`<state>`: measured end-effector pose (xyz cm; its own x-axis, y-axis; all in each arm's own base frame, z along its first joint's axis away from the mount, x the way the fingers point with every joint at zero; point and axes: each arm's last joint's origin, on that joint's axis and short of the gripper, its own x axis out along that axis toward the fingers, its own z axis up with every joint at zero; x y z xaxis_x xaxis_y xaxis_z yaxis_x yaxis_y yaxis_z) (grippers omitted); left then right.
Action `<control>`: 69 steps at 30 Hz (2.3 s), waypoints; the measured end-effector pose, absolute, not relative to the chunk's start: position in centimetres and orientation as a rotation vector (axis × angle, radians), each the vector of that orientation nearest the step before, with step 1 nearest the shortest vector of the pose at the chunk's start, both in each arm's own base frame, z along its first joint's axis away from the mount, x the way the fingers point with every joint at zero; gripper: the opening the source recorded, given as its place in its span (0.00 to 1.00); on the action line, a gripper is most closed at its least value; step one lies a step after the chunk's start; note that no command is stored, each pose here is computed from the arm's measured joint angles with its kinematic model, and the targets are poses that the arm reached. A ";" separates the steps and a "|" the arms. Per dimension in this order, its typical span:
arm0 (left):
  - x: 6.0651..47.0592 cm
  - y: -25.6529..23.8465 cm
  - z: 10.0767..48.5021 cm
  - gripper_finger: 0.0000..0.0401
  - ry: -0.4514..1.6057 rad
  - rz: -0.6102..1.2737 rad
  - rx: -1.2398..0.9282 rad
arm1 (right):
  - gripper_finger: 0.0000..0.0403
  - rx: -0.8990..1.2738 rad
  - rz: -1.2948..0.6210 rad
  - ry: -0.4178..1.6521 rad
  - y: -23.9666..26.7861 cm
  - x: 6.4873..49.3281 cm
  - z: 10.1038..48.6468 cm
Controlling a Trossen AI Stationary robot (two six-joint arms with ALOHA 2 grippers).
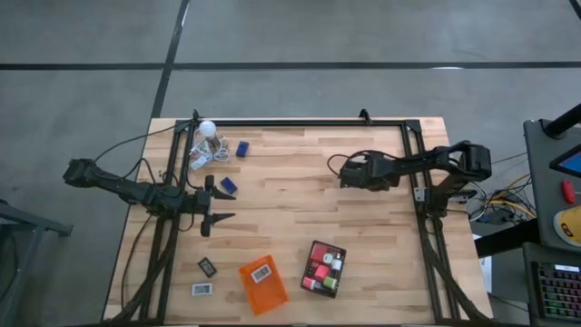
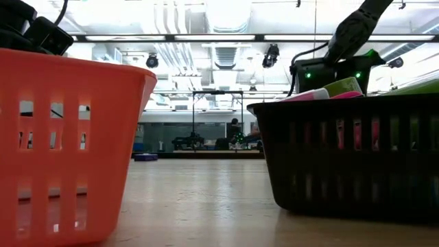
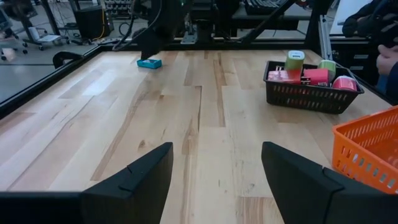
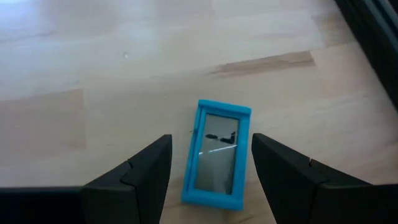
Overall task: Pick & Place Office items
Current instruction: Put the sky blue timer into the orange bin
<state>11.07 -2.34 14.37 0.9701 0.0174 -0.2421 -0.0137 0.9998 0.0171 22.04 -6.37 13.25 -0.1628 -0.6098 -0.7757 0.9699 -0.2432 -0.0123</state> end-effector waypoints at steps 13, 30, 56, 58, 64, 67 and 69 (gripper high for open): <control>11.1 -2.3 14.4 0.63 0.245 0.015 0.016 | 0.54 0.779 -1.763 0.663 -6.8 22.2 11.2; 11.1 -2.3 14.4 0.63 0.245 0.015 0.015 | 0.35 0.775 -1.736 0.659 -6.8 22.5 10.6; 11.1 -2.3 14.4 0.63 0.245 0.016 0.016 | 0.36 0.738 -1.526 0.725 -7.1 25.7 12.5; 11.1 -2.3 14.4 0.63 0.245 0.016 0.015 | 0.36 0.735 -1.502 0.731 -7.1 26.0 12.6; 11.1 -2.3 14.4 0.63 0.245 0.015 0.016 | 0.36 0.785 -1.370 0.766 -7.1 27.0 12.6; 11.1 -2.3 14.4 0.63 0.245 0.016 0.016 | 0.36 0.785 -1.329 0.757 -6.9 27.3 12.6; 11.1 -2.3 14.4 0.63 0.245 0.016 0.016 | 0.36 0.784 -1.313 0.750 -6.7 27.5 12.7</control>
